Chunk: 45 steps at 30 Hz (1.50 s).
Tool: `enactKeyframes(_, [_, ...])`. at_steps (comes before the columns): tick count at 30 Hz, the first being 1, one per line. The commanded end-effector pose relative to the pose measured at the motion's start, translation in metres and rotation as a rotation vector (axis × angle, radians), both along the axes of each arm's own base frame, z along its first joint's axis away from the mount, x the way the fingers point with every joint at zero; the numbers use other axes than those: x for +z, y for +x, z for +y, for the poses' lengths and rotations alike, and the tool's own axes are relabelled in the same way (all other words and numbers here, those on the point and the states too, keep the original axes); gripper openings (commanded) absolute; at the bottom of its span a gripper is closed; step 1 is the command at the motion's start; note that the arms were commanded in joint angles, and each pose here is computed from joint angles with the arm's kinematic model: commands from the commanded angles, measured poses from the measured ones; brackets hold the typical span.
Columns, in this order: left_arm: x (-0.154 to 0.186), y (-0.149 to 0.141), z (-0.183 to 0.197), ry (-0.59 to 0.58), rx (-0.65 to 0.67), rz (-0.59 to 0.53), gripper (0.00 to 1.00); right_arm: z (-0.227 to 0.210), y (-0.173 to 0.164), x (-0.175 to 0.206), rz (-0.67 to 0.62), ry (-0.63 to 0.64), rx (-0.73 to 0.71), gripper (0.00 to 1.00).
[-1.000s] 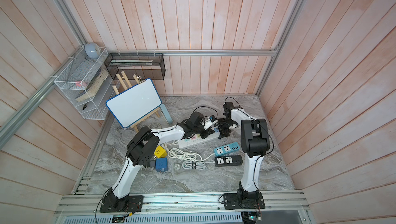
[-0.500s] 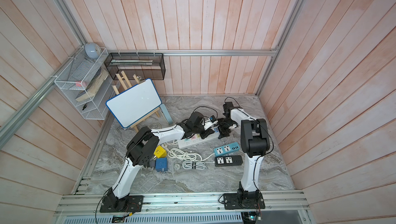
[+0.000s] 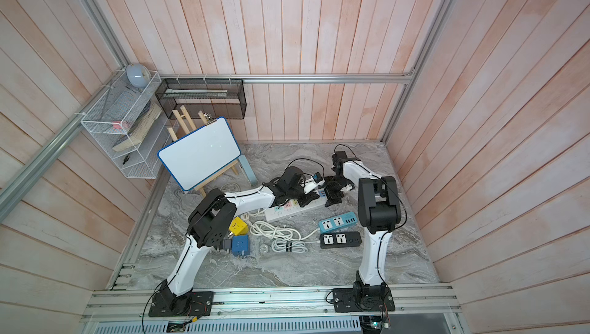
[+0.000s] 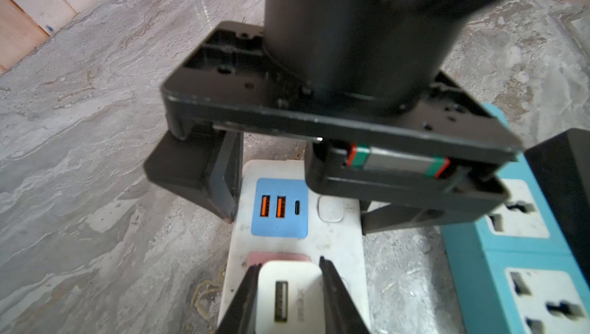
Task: Pull the plug off the socket
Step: Remove the plug from the socket, then place the plug at the center of the board.
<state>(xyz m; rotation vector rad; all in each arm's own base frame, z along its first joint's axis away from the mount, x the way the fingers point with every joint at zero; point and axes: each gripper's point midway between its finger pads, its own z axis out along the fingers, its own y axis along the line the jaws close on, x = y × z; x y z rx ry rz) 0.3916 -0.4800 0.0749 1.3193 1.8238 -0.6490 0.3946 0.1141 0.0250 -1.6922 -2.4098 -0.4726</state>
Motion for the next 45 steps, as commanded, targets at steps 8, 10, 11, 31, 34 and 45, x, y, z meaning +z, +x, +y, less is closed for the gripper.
enactKeyframes(8, [0.082, 0.013, -0.005, -0.119, -0.001, -0.129, 0.0, -0.007, -0.024, -0.043, 0.133, -0.091, 0.007, 0.0])
enactKeyframes(10, [0.087, 0.013, -0.006, -0.126, -0.001, -0.135, 0.0, -0.007, -0.023, -0.043, 0.132, -0.092, 0.007, 0.0])
enactKeyframes(11, [0.089, 0.013, -0.005, -0.13, 0.0, -0.136, 0.0, -0.007, -0.023, -0.043, 0.131, -0.091, 0.007, 0.0])
enactKeyframes(31, [0.166, 0.012, 0.026, -0.224, 0.156, -0.093, 0.0, -0.049, 0.006, -0.031, 0.06, -0.096, -0.102, 0.0])
enactKeyframes(34, [0.172, 0.008, 0.04, -0.21, 0.229, -0.029, 0.0, -0.056, 0.007, -0.031, 0.062, -0.094, -0.12, 0.0])
enactKeyframes(45, [0.148, -0.041, 0.119, -0.042, 0.492, 0.37, 0.0, -0.063, 0.021, -0.034, 0.021, -0.063, -0.142, 0.39])
